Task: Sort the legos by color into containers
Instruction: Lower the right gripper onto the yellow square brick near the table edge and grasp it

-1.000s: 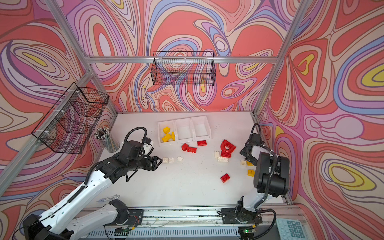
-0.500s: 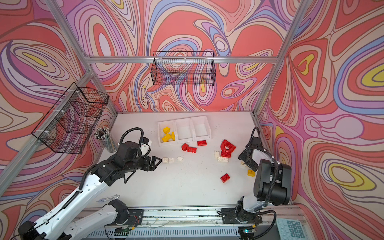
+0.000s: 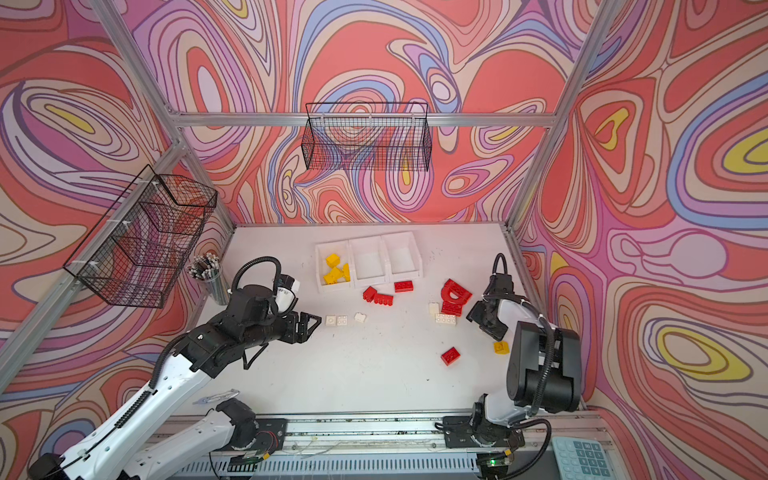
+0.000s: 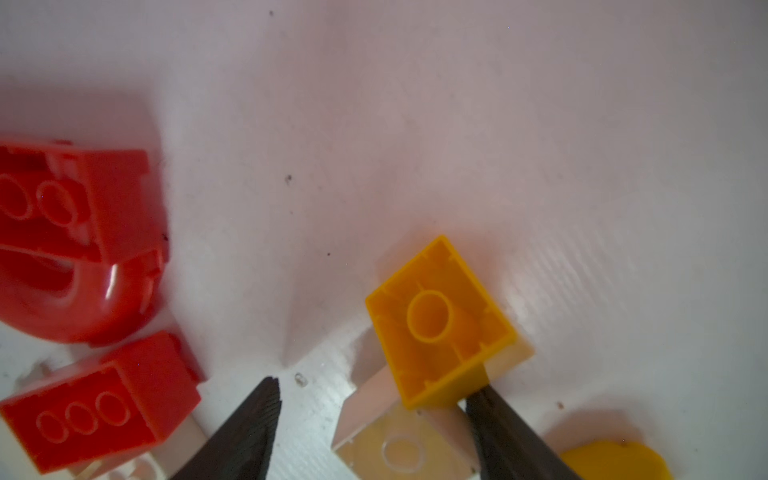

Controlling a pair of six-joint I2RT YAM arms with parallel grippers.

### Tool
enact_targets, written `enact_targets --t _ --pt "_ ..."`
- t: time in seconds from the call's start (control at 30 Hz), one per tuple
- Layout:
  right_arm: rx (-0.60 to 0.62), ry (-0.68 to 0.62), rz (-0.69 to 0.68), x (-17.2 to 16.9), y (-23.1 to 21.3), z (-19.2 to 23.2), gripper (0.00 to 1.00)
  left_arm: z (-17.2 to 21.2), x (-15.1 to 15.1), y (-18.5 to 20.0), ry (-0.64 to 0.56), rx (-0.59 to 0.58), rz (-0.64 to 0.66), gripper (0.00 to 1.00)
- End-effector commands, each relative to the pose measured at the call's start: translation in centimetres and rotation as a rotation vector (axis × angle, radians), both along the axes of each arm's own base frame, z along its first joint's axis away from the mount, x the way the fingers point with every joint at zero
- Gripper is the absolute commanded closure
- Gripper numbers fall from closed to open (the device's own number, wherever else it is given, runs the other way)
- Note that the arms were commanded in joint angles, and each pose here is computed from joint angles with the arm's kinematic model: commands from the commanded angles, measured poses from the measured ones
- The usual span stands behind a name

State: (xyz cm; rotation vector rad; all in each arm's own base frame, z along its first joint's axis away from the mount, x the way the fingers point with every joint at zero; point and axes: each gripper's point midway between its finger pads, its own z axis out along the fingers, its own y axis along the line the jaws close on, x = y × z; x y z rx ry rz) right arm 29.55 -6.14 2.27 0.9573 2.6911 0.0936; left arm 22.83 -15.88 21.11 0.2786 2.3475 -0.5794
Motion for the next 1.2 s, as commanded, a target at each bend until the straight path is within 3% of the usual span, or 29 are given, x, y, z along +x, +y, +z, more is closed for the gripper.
enact_targets --t 0.0,0.4,0.73,0.97,1.17 --pt "0.025 0.016 0.025 -0.4 0.9 0.0 0.29 0.1 -0.4 0.3 -0.001 0.004 0.004 0.22" --pt "-0.011 0.045 0.02 1.0 -0.1 -0.5 0.49 0.9 -0.8 0.3 -0.021 -0.015 -0.007 0.22" --pt "-0.043 0.062 0.037 1.8 -0.8 0.5 0.24 0.5 -0.8 -0.3 0.005 -0.021 -0.033 0.22" --pt "-0.125 0.085 0.009 0.6 -2.4 1.9 0.16 0.9 -1.2 -0.6 0.007 -0.039 -0.051 0.22" --pt "-0.163 0.123 -0.03 0.7 -4.6 0.9 0.16 1.1 -1.7 -0.6 -0.017 0.004 -0.066 0.21"
